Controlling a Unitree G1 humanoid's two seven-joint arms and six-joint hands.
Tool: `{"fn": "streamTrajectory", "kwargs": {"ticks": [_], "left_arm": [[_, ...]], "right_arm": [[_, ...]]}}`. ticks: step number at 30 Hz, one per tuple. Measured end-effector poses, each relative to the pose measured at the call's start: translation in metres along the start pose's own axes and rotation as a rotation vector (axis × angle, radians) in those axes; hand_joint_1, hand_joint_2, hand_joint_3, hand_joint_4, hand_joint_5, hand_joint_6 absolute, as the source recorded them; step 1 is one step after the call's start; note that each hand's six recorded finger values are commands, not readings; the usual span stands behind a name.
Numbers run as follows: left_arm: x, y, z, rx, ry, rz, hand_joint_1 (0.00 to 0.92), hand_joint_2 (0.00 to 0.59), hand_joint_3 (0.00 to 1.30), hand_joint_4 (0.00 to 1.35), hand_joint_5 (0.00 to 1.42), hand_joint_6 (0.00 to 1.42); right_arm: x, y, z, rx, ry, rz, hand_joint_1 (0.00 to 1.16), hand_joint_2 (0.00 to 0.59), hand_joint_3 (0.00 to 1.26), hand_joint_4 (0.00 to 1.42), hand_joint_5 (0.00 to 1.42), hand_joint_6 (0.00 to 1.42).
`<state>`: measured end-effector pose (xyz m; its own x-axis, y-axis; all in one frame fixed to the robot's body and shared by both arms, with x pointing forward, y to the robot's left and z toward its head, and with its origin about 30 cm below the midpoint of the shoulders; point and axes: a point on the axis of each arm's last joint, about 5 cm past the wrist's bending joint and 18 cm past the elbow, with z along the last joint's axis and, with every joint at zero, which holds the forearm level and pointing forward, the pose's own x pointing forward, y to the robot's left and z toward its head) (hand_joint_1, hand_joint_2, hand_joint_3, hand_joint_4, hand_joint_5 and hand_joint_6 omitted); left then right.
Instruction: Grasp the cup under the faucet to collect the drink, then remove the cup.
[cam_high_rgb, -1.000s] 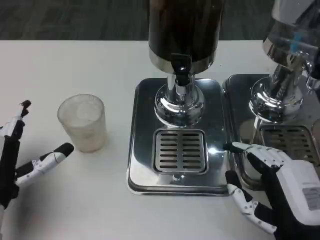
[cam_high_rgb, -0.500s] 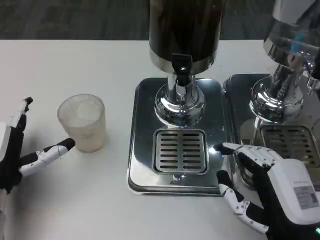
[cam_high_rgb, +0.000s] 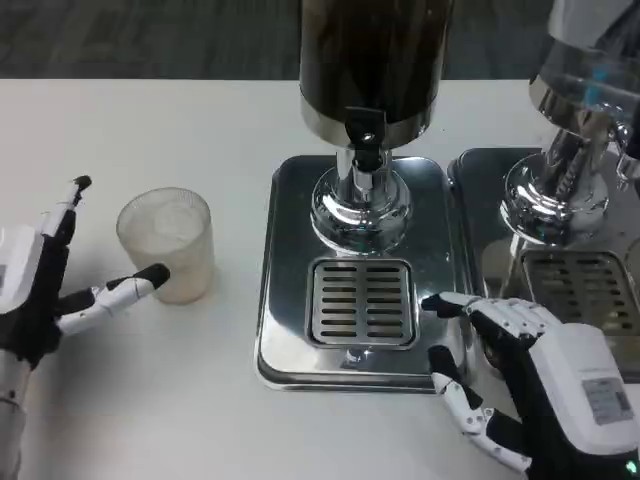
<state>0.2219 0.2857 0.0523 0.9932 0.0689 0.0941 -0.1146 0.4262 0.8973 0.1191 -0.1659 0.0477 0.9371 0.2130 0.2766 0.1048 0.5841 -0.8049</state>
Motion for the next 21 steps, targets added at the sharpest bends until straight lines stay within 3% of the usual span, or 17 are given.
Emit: {"fn": "streamTrajectory", "kwargs": {"ticks": [15,21], "left_arm": [[0.004,-0.012,0.0103,-0.057,0.012,-0.033,0.159,0.036,0.07,0.09,0.24,0.22],[0.007,-0.017,0.0158,-0.079,0.010,-0.036,0.160,0.037,0.07,0.09,0.24,0.22]], "right_arm": [[-0.002,-0.0049,0.0042,-0.003,0.001,-0.021,0.29,0.471,0.41,0.41,0.41,0.32],[-0.005,-0.0066,0.0029,-0.013,0.011,-0.006,0.29,0.471,0.41,0.41,0.41,0.32]]}}
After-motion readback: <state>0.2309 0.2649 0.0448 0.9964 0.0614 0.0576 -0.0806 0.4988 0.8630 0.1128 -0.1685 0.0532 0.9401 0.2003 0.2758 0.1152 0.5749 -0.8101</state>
